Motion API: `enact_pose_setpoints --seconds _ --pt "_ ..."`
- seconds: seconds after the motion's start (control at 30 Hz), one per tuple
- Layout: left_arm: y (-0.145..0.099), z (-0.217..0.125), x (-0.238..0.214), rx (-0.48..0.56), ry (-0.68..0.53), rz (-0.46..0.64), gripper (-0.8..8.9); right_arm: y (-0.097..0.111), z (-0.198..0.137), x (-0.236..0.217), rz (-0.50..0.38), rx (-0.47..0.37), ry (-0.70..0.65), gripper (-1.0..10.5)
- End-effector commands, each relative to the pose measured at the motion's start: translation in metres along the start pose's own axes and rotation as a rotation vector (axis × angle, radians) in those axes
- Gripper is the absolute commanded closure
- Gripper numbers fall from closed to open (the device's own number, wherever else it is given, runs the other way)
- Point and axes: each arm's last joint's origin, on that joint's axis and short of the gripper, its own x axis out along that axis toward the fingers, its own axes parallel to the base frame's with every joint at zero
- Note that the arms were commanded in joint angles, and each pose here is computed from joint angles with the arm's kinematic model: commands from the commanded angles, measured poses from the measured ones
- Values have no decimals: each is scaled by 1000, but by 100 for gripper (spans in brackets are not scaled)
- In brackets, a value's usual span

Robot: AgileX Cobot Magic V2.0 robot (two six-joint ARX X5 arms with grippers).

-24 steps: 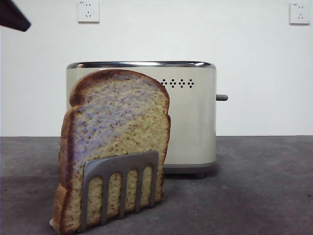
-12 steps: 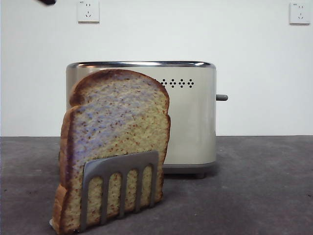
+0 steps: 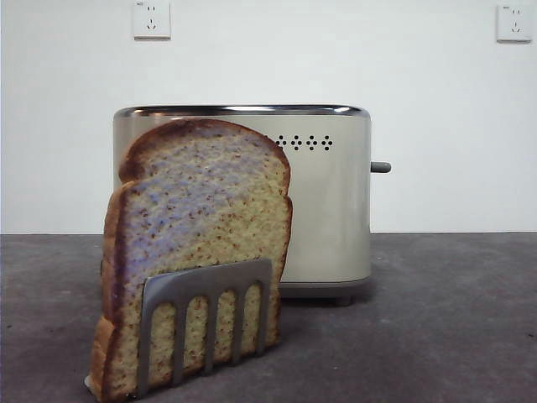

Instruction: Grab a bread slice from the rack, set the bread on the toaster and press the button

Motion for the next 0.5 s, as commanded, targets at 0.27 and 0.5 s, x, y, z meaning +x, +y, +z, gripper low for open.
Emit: enact_pose_setpoints --seconds 0.27,0.5 --pt "-30 3 21 107 23 100 816 1 1 -1 5 4 -5 948" --pt "-40 3 31 151 43 151 361 1 1 -1 6 4 -5 948"
